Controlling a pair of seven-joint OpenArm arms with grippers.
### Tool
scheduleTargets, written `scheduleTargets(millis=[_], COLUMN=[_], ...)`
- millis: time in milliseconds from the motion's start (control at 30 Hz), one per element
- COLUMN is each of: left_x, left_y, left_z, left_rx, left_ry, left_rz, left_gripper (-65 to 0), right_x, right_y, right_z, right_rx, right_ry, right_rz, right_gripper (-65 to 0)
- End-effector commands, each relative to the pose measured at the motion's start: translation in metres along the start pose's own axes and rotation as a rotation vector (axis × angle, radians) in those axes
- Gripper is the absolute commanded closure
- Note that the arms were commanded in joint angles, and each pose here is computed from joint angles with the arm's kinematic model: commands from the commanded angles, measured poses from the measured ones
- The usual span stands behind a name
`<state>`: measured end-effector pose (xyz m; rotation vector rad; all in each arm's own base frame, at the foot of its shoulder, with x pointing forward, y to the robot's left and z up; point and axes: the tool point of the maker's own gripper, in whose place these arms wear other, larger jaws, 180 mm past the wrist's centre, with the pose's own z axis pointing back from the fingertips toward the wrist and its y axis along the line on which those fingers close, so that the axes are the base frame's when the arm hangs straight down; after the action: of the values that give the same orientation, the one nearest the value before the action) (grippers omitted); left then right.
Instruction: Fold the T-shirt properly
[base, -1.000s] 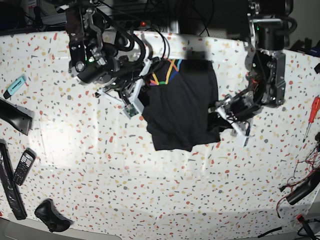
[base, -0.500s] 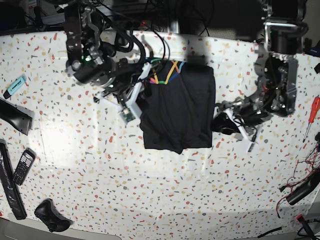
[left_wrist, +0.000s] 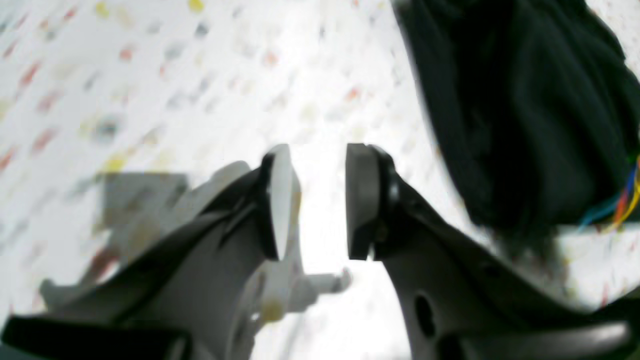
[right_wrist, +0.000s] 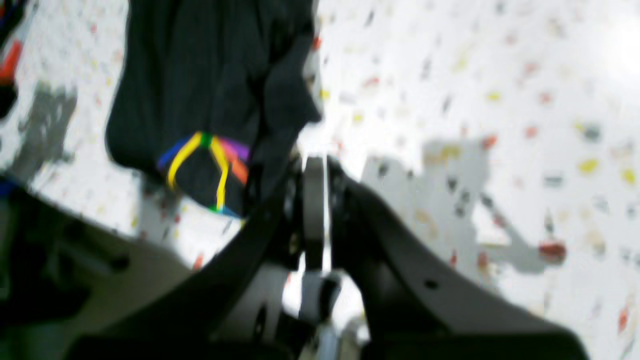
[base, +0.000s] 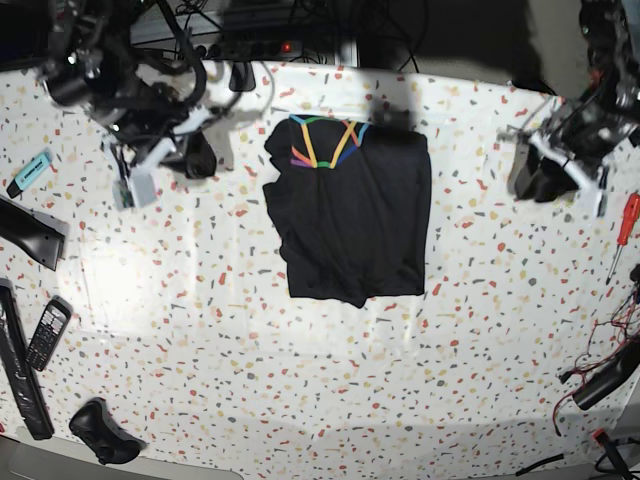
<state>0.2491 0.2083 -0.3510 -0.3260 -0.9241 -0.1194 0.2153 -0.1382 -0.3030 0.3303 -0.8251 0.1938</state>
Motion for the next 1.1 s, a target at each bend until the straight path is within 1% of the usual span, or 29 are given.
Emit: scheduleTargets(millis=[0, 67, 167, 233, 367, 433, 533, 633, 733, 800, 933, 1067], left_x=[0.007, -0.005, -0.023, -0.041, -0.076, -0.095, -0.125, -0.151, -0.176, -0.196, -0.245, -0.289], left_y=[0.001, 0.004, 0.009, 0.012, 0.01, 0.005, -0.001, -0.006, -0.006, -0.002, 0.003, 0.003], left_z=[0.012, 0.032, 0.056, 0.068, 0.089, 0.098, 0.111, 0.117, 0.118, 0.121, 0.128, 0.137], left_rx=[0.011, 0.04, 0.061, 0.077, 0.093, 0.097, 0.131, 0.157, 0.172, 0.187, 0.219, 0.249], left_ry=[-0.024, 0.0, 0.028, 0.077, 0.186, 0.241, 0.321, 0.373, 0.399, 0.424, 0.523, 0.59], left_rz=[-0.027, -0.021, 0.034, 0.062, 0.091, 0.114, 0.132, 0.178, 0.259, 0.314, 0.413, 0.515], left_gripper=[-17.4, -17.4, -17.4, -17.4, -17.4, -17.4, -17.4, -17.4, -17.4, -17.4, -17.4, -17.4], right_x=[0.006, -0.005, -0.028, -0.045, -0.076, -0.093, -0.112, -0.131, -0.155, -0.177, -0.229, -0.286], right_y=[0.003, 0.001, -0.007, -0.012, -0.014, -0.012, -0.009, -0.01, -0.016, -0.024, -0.04, -0.053], right_z=[0.012, 0.029, 0.049, 0.059, 0.076, 0.083, 0.091, 0.093, 0.09, 0.088, 0.084, 0.086], right_rx=[0.003, -0.028, -0.093, -0.129, -0.163, -0.167, -0.174, -0.169, -0.16, -0.145, -0.087, -0.039], right_ry=[-0.038, -0.025, 0.025, 0.067, 0.167, 0.236, 0.299, 0.346, 0.397, 0.448, 0.604, 0.78], right_rz=[0.004, -0.022, -0.067, -0.098, -0.121, -0.142, -0.162, -0.205, -0.266, -0.302, -0.356, -0.431], right_gripper=[0.0, 0.0, 0.0, 0.0, 0.0, 0.0, 0.0, 0.0, 0.0, 0.0, 0.0, 0.0])
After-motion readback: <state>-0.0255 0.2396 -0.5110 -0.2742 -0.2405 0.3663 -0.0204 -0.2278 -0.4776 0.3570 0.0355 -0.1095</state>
